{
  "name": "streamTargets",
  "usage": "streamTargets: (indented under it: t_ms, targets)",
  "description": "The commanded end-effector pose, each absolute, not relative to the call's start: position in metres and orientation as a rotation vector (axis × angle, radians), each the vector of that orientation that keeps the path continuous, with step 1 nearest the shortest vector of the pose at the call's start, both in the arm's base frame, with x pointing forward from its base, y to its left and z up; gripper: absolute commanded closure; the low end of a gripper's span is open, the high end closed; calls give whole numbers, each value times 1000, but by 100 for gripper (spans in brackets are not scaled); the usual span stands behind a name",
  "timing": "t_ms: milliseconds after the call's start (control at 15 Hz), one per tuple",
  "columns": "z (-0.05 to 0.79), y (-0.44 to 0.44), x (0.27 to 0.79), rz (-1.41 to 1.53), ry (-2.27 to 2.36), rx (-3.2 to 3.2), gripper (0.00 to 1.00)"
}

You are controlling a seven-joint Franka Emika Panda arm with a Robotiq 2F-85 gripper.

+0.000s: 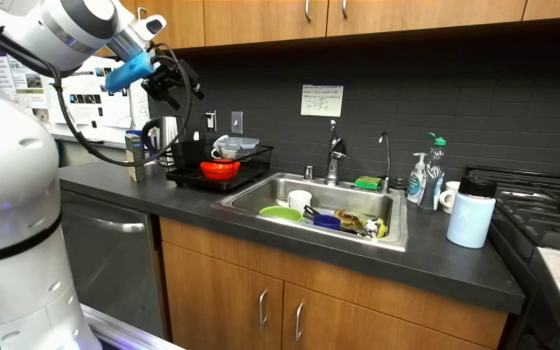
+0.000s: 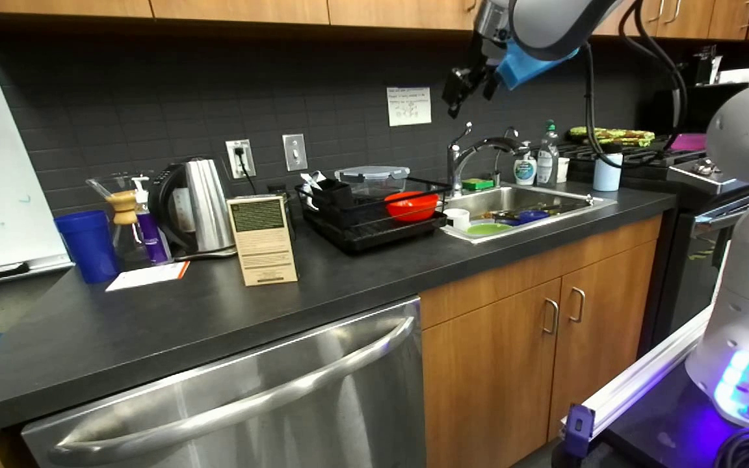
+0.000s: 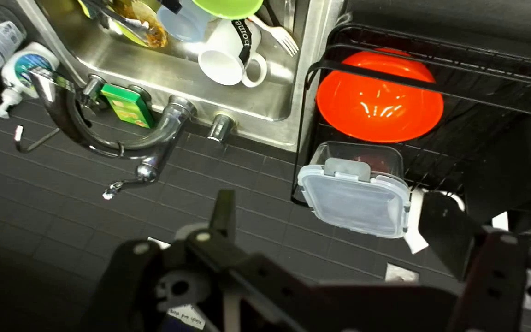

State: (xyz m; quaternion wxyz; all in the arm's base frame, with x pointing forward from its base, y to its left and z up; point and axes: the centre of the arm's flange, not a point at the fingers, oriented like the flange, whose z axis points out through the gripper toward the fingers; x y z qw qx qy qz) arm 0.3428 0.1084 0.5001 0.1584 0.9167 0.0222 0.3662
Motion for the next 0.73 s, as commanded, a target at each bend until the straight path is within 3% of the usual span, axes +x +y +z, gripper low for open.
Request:
streamTargets:
  t_ms: [0, 333, 667]
  targets:
    - [512, 95, 314, 972, -34, 2632, 0]
    - [493, 78, 299, 758, -129, 2648, 0]
    - [498, 82, 312, 748, -122, 2652, 0]
